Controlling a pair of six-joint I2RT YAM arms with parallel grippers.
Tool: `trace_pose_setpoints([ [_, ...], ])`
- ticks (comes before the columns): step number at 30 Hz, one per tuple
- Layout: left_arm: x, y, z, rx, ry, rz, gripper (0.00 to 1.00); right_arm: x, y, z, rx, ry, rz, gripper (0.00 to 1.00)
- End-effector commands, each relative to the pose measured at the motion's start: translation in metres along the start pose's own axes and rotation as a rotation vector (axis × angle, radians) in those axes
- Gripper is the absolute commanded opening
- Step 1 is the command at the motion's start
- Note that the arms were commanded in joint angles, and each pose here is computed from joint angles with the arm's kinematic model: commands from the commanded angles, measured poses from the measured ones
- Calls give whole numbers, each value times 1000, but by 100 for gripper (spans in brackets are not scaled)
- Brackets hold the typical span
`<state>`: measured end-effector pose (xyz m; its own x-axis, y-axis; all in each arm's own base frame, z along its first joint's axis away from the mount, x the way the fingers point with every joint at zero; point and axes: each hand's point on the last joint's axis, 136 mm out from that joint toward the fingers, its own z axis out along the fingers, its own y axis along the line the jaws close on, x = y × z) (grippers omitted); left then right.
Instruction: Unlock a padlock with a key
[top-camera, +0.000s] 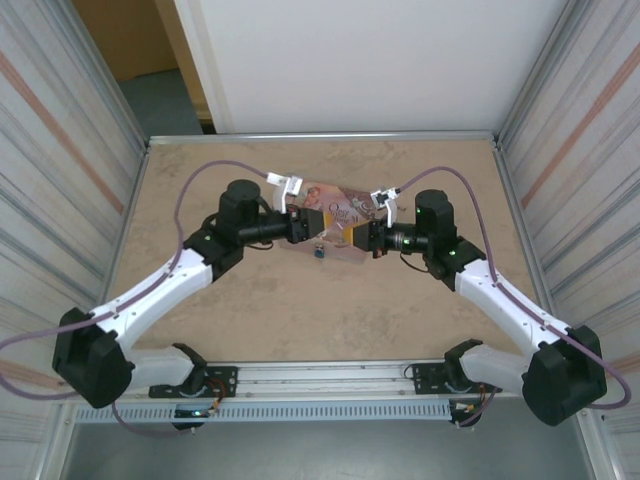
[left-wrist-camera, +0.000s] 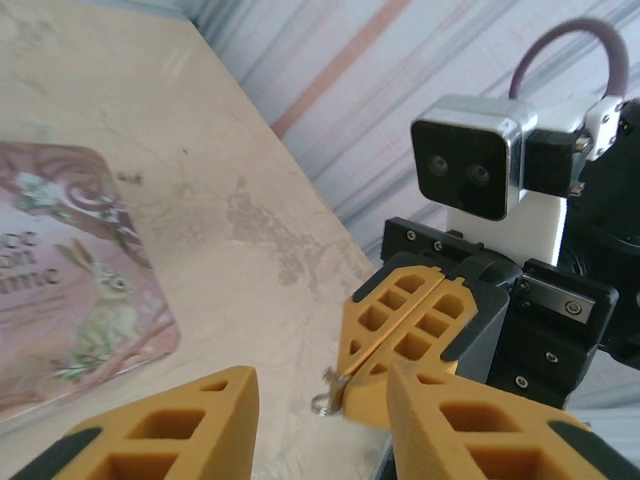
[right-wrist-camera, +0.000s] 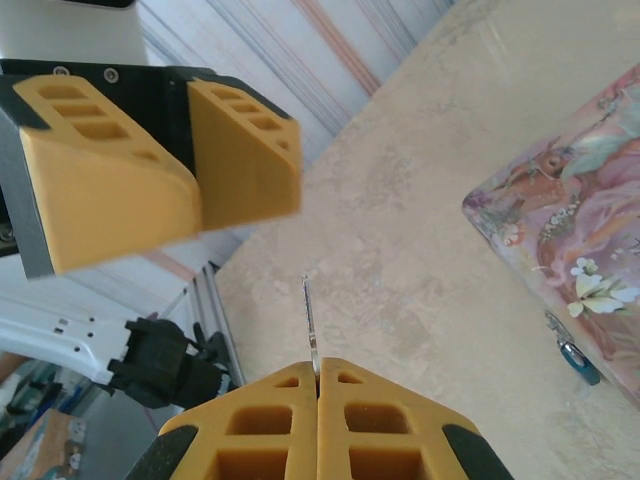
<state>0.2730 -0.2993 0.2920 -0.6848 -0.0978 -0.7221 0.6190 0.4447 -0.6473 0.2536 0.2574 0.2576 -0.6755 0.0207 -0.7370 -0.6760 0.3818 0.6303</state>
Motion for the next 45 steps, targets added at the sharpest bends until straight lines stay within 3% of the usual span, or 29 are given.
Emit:
trace_pose_setpoints([
  [1, -8, 8, -22, -55, -68, 13, 41, -12, 6, -7, -7, -36, -35, 0],
  [5, -4, 8, -30, -44, -76, 8, 45, -15, 13, -7, -49, -50, -43, 0],
  [14, -8, -28, -28, 174, -79, 18, 54, -23, 47, -5, -199, -72, -95, 0],
  [23, -7, -40, -16, 209, -52, 45, 54, -24, 62, 3, -247, -49, -109, 0],
  [28, -6, -45, -11, 225, -38, 59, 45, -23, 62, 7, -249, -39, -103, 0],
  [40, -4, -48, -10, 227, -31, 73, 5, -25, 58, 11, -239, -52, -84, 0],
  [45, -3, -48, -13, 215, -36, 80, 0, -25, 59, 11, -250, -42, -66, 22],
])
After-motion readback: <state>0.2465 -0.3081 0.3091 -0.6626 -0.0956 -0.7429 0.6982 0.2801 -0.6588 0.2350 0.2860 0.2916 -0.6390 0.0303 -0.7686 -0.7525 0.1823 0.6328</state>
